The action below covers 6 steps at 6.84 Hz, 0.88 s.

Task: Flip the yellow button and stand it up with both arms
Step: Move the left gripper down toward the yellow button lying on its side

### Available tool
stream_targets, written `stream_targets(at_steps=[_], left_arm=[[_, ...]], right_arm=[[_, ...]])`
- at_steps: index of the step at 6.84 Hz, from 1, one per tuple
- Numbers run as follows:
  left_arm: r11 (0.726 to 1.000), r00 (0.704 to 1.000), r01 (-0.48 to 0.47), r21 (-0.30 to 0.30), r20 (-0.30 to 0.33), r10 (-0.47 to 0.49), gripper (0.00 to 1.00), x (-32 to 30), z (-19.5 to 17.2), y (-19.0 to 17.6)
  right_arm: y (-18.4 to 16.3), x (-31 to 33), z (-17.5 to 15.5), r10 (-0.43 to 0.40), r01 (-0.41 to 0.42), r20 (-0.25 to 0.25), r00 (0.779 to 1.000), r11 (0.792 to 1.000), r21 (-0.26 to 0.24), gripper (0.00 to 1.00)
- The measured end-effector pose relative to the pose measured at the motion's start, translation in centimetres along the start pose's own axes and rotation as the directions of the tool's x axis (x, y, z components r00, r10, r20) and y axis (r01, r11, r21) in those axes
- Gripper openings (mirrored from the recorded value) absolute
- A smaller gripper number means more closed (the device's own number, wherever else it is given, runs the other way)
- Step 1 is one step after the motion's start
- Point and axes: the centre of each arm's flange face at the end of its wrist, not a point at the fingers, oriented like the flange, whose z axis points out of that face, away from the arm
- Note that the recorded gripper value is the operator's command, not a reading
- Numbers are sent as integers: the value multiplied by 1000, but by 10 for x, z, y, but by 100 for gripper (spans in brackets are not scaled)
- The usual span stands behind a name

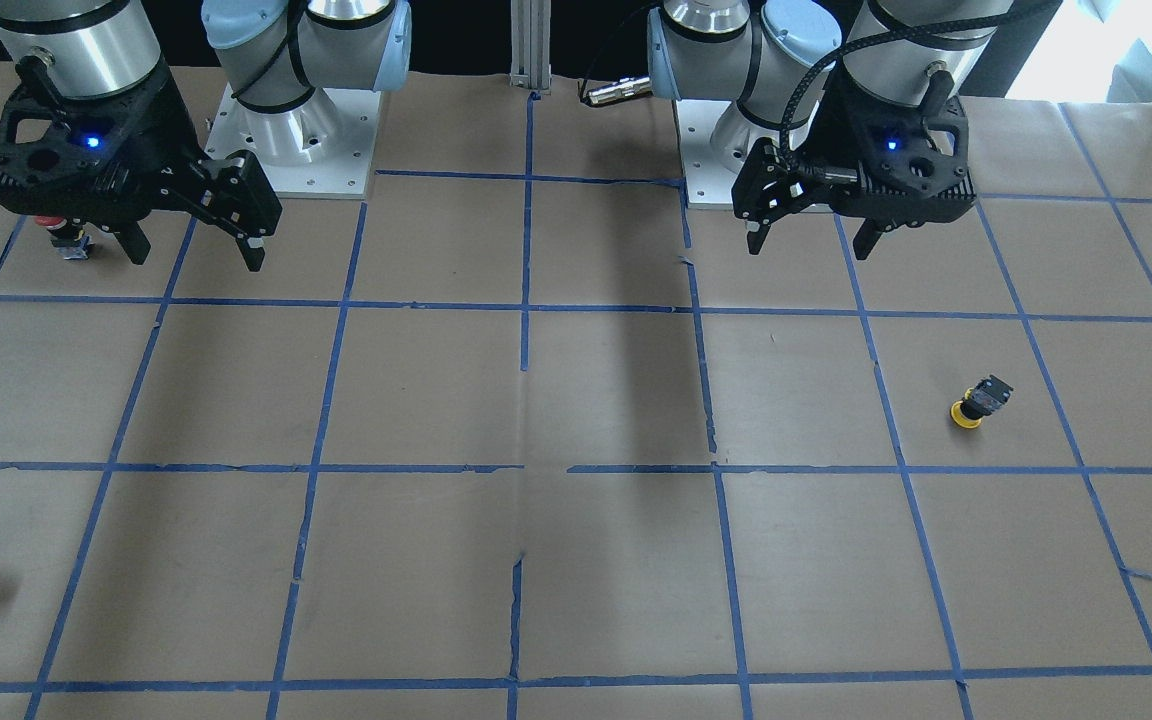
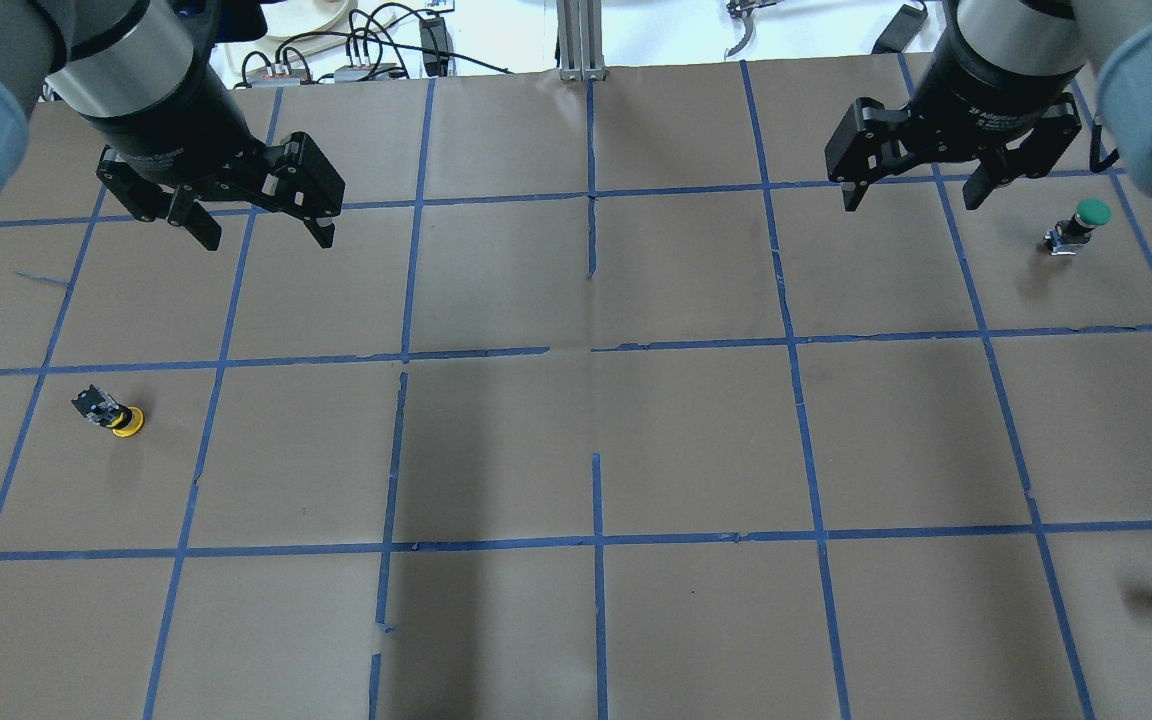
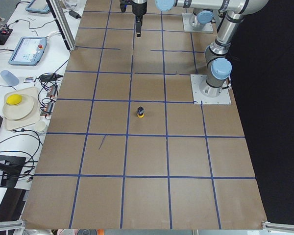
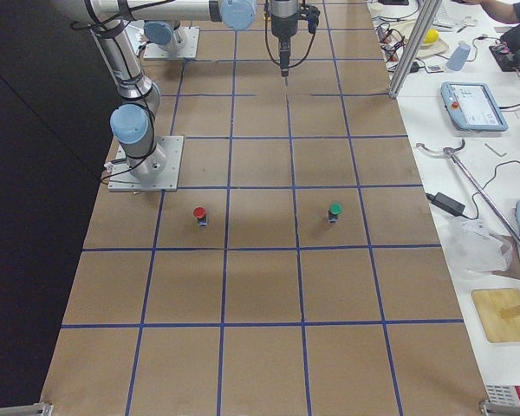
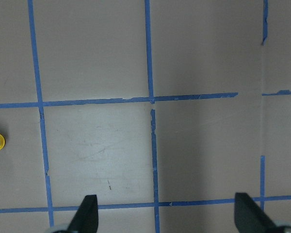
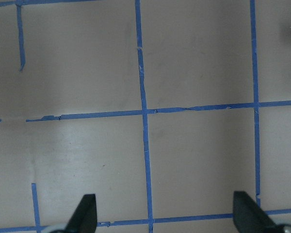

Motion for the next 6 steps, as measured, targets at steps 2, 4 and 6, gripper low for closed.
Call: stream_targets(at_steps=[2, 4, 6], left_arm=[[1000, 1000, -1, -25, 5, 1, 100, -1, -1, 7], [995, 999, 32, -98, 44, -28, 100, -33, -1, 15], [985, 999, -24, -169, 27, 29, 100, -115, 21, 10]], right_arm=[[0, 1, 2, 3, -3, -4, 1000, 1000, -2, 100], [-4, 6, 12, 7, -7, -20, 1000, 1000, -17, 100], [-5, 12, 31, -6, 2, -48, 999, 998, -63, 100]])
